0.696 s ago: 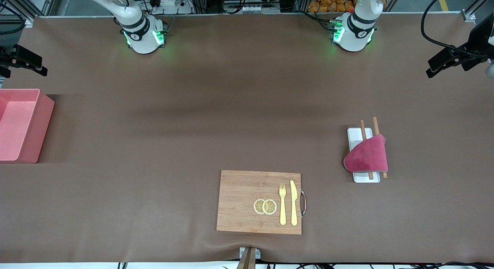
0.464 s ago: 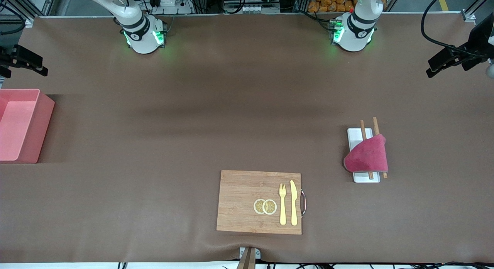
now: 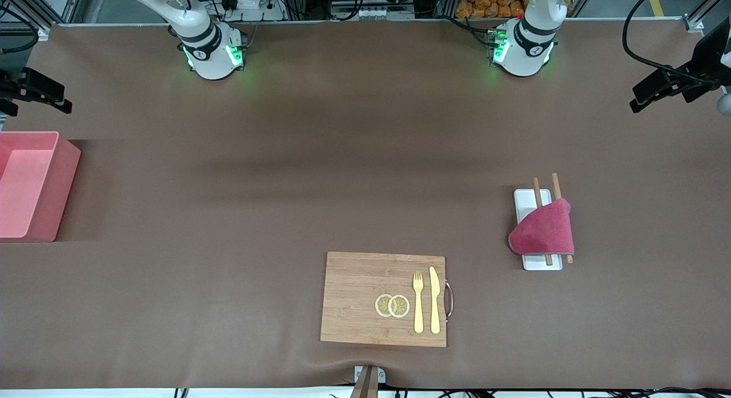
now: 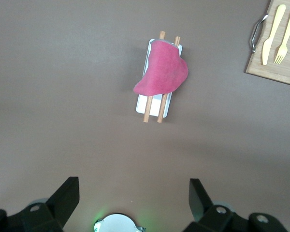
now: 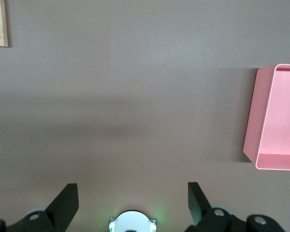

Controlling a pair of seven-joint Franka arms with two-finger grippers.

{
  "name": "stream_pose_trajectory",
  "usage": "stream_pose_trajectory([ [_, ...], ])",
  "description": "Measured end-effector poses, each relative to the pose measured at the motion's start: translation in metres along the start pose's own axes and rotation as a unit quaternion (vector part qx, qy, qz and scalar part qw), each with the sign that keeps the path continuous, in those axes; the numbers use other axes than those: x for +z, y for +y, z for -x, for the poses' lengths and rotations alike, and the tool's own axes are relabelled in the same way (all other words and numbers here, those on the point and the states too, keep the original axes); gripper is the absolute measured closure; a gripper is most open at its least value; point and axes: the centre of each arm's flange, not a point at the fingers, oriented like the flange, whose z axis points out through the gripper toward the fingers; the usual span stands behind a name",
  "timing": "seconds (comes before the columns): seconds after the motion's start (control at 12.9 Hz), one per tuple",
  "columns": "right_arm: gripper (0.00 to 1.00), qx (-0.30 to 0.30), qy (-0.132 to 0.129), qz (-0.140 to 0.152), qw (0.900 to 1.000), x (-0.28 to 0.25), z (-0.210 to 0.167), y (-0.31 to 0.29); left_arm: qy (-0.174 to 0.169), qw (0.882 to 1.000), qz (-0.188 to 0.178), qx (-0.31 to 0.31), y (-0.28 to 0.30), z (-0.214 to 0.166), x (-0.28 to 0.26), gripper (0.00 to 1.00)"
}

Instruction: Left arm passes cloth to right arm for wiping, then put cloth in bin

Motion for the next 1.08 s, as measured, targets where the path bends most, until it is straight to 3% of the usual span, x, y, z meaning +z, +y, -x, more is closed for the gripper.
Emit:
stream_pose_trajectory([
  [0.39,0.00,-0.003,-0.002,0.000,1.000,0.002,-0.001,-0.003,-0.020,1.000,0.000,0.001,0.005,-0.034,0.044,0.00],
  [0.7,0.00,-0.010,-0.007,0.000,1.000,0.006,-0.004,-0.010,-0.043,0.999,-0.012,0.007,0.013,-0.083,0.127,0.00],
  [0.85,0.00,-0.019,-0.012,0.000,1.000,0.010,-0.008,-0.020,-0.040,0.999,-0.028,0.012,0.015,-0.107,0.175,0.00],
  [1.08,0.00,-0.027,-0.020,0.001,0.999,0.018,-0.015,-0.028,-0.017,0.999,-0.022,0.021,0.021,-0.119,0.244,0.00],
])
